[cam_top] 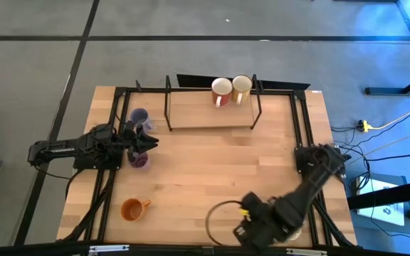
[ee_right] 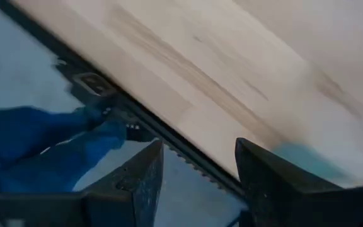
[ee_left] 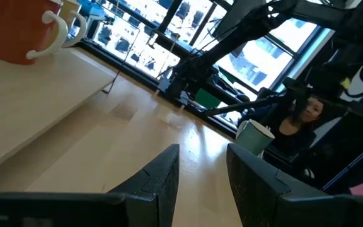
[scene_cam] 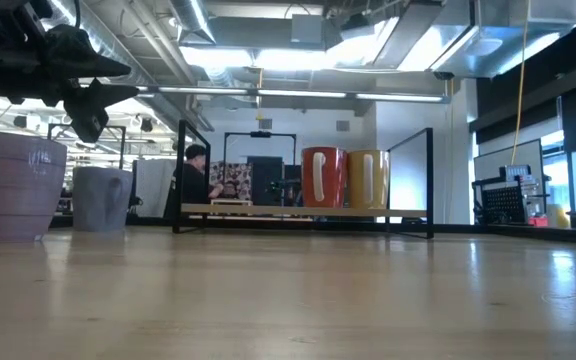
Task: Place coffee mugs
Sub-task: Put the light blue mug on the shelf
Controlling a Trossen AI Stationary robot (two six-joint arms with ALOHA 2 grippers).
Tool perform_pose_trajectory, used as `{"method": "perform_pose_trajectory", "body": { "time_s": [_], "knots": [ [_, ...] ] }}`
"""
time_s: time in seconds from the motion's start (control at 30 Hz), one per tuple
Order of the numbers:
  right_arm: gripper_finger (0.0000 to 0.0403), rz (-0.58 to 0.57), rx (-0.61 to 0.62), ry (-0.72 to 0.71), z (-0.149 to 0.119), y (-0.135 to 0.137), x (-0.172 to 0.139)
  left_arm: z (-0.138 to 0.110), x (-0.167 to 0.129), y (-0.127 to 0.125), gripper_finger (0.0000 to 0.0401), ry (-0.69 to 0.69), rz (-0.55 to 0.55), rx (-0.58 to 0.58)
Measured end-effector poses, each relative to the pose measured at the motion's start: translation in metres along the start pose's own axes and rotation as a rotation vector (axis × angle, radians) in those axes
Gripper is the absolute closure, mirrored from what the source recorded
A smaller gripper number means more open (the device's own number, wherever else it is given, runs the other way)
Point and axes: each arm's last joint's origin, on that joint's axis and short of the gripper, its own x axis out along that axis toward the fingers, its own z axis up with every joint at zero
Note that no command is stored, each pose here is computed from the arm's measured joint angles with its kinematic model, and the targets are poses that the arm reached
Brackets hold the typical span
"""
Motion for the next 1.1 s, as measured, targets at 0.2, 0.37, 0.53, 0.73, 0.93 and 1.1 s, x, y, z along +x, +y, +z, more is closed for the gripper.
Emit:
{"method": "perform_pose_trajectory", "body": {
  "time_s": [0.2,0.37,0.53,0.73,0.93,1.1],
  "knots": [
    [0.0217,-0.037,0.139,-0.043,-0.035,-0.024,-0.018,0.0,0.0,0.0,0.0275,0.0,0.0,0.0],
    [0.0217,-0.068,0.2,-0.085,-0.05,-0.046,-0.016,0.0,0.0,0.0,0.0275,0.0,0.0,0.001],
    [0.0217,-0.156,0.249,-0.073,-0.054,-0.073,-0.009,0.0,0.0,0.0,0.0275,0.0,0.0,0.0],
    [0.0217,-0.201,0.266,0.004,-0.051,-0.103,0.002,0.0,0.0,0.0,0.0275,0.0,0.0,0.0],
    [0.0217,-0.231,0.142,0.135,-0.05,-0.122,0.021,0.0,0.0,0.0,0.0275,0.0,0.0,0.0],
    [0.0217,-0.282,0.048,0.203,-0.05,-0.135,0.04,0.0,0.0,0.0,0.0275,0.0,0.0,0.0]
  ]
}}
